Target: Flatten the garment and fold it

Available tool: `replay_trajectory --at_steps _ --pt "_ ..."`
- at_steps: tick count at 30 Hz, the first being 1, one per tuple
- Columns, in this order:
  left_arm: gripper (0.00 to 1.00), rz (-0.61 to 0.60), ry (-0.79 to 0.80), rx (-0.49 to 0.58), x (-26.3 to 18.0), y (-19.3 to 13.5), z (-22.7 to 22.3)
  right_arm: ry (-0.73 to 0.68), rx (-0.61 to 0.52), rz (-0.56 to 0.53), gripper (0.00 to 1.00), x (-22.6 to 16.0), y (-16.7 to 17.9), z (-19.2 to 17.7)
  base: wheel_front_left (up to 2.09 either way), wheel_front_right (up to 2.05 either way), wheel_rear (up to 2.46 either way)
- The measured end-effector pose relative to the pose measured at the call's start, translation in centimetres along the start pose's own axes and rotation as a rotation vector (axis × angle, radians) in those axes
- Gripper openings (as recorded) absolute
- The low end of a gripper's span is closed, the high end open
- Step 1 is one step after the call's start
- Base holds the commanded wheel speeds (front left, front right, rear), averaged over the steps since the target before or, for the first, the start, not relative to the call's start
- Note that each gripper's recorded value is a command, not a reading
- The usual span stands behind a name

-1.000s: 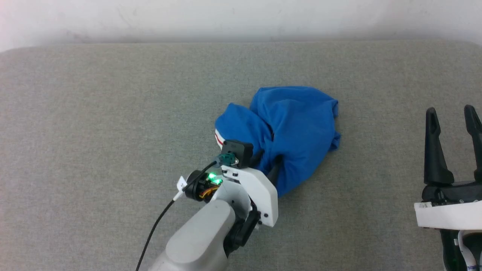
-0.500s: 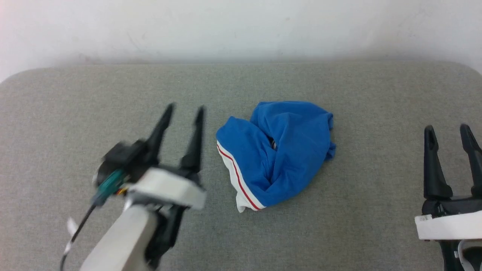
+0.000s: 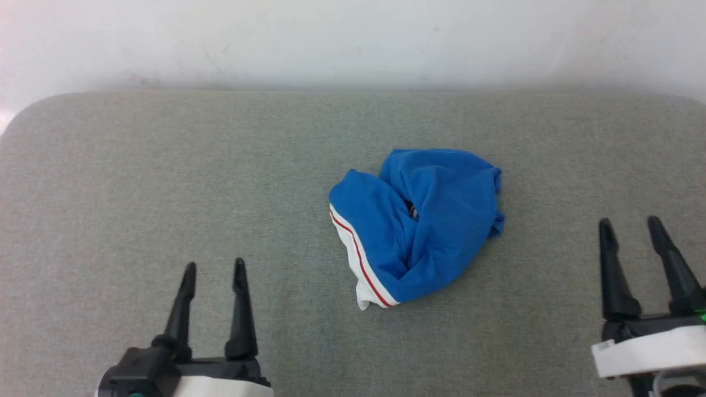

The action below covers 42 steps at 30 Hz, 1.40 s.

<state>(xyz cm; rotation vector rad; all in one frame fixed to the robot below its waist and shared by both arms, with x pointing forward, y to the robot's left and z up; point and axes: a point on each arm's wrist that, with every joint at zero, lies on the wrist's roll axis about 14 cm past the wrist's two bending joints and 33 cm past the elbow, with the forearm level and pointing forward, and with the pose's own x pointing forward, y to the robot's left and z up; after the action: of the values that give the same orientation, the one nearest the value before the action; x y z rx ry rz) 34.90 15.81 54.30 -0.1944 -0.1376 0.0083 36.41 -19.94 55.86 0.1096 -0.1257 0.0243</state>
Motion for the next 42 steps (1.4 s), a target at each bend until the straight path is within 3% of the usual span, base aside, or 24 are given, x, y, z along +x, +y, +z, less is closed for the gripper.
replay_trajectory --at_steps 4,9,14,21,26,27,28,29,30,36,42 --pt "1.0 -0.009 -0.01 0.003 -0.4 -0.3 0.0 0.013 -0.021 0.122 1.0 1.6 4.1 0.3 0.0 0.0 0.0" --pt "1.0 0.002 -0.026 0.001 -0.2 0.0 0.2 0.041 -0.055 0.369 1.0 4.6 11.4 0.9 0.0 0.0 0.0" --pt "1.0 0.043 0.0 -0.01 -0.5 0.9 -0.8 0.231 -0.111 0.558 1.0 5.7 17.4 -3.2 0.0 0.0 0.0" --pt "1.0 0.091 0.029 -0.017 -1.2 2.1 -1.8 0.618 -0.302 0.651 1.0 3.7 18.7 -13.2 0.0 0.0 0.0" --pt "1.0 0.13 0.044 -0.013 -1.8 3.1 -2.2 0.707 -0.337 0.68 1.0 3.0 19.3 -15.9 0.0 0.0 0.0" --pt "1.0 0.138 0.046 -0.011 -1.9 3.4 -2.3 0.717 -0.34 0.684 0.8 2.9 19.4 -16.2 0.0 0.0 0.0" --pt "1.0 0.141 0.049 -0.011 -1.9 3.5 -2.3 0.72 -0.343 0.686 0.38 2.9 19.4 -16.4 0.0 0.0 0.0" --pt "1.0 0.146 0.051 -0.009 -2.0 3.7 -2.4 0.716 -0.344 0.688 0.09 3.0 19.5 -16.5 0.0 0.0 0.0" --pt "1.0 0.152 0.052 -0.006 -2.1 3.8 -2.4 0.709 -0.343 0.688 0.0 3.1 19.6 -16.5 0.0 0.0 0.0" --pt "1.0 0.147 0.041 -0.003 -1.8 3.9 -2.2 0.566 -0.268 0.664 0.0 5.2 20.4 -13.4 0.0 0.0 0.0" --pt "1.0 0.11 0.014 -0.01 -0.9 3.1 -1.6 0.263 -0.165 0.507 0.0 10.7 17.1 -4.1 0.0 0.0 0.0"
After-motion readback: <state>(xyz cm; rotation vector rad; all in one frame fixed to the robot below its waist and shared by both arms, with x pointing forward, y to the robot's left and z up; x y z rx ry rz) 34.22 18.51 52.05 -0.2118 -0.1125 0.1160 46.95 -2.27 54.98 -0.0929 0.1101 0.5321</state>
